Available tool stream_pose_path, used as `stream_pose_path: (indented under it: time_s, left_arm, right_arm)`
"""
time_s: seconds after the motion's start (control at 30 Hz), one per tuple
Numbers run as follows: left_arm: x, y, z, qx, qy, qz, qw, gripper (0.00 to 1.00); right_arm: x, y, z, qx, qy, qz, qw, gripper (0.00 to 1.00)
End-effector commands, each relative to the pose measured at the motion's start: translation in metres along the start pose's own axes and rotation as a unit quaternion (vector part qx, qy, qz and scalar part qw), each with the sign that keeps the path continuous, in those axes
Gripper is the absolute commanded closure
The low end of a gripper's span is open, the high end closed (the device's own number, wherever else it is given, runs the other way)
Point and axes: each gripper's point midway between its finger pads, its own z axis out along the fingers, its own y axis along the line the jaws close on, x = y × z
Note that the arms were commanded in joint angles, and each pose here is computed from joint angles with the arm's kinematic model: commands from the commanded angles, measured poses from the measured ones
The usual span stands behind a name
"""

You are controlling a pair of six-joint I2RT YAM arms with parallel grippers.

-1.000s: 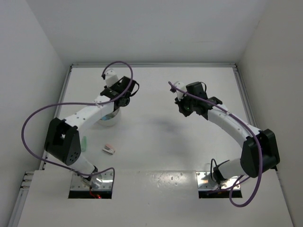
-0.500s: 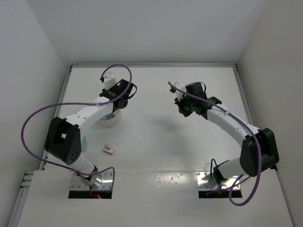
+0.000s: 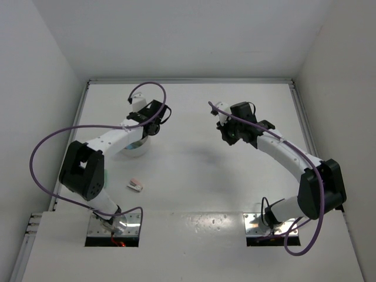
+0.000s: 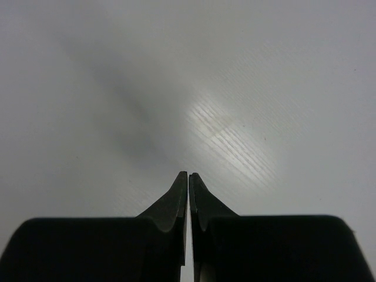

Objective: Sort the stationery into containers
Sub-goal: Place the pen in the storage box, then pick up the pen from the corner of the board.

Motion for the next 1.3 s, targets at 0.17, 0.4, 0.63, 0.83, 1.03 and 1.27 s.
stream_pose_path:
  time_s: [0.17, 0.4, 0.63, 0.83, 1.03, 1.27]
  left_arm:
    - [0.005, 0.008, 0.004, -0.009, 0.003, 0.009, 1.000, 0.64]
    - [0.001, 0.009, 0.002, -0.009, -0.003, 0.005, 1.000, 0.49]
    - [-0.036, -0.016, -0.046, 0.059, -0.044, -0.020, 0.997, 0.95]
    - [-0.063, 0.006, -0.096, 0.079, -0.064, -0.133, 0.986, 0.97]
    - [-0.045, 0.076, -0.089, -0.014, -0.018, -0.243, 0.970, 0.33]
    - [0.016, 0.118, -0.090, -0.080, 0.033, -0.276, 0.957, 0.25]
  right_arm:
    - [-0.003, -0.001, 0.002, -0.004, -0.009, -0.001, 1.000, 0.98]
    - [-0.003, -0.001, 0.002, -0.004, -0.009, -0.001, 1.000, 0.98]
    - [-0.003, -0.001, 0.002, -0.004, -0.009, -0.001, 1.000, 0.98]
    - [-0.003, -0.001, 0.002, -0.004, -0.009, -0.001, 1.000, 0.98]
    - [-0.002, 0.003, 0.002, -0.014, -0.007, 0.000, 1.000, 0.98]
    - [0.010, 0.014, 0.014, -0.046, 0.015, 0.005, 0.999, 0.98]
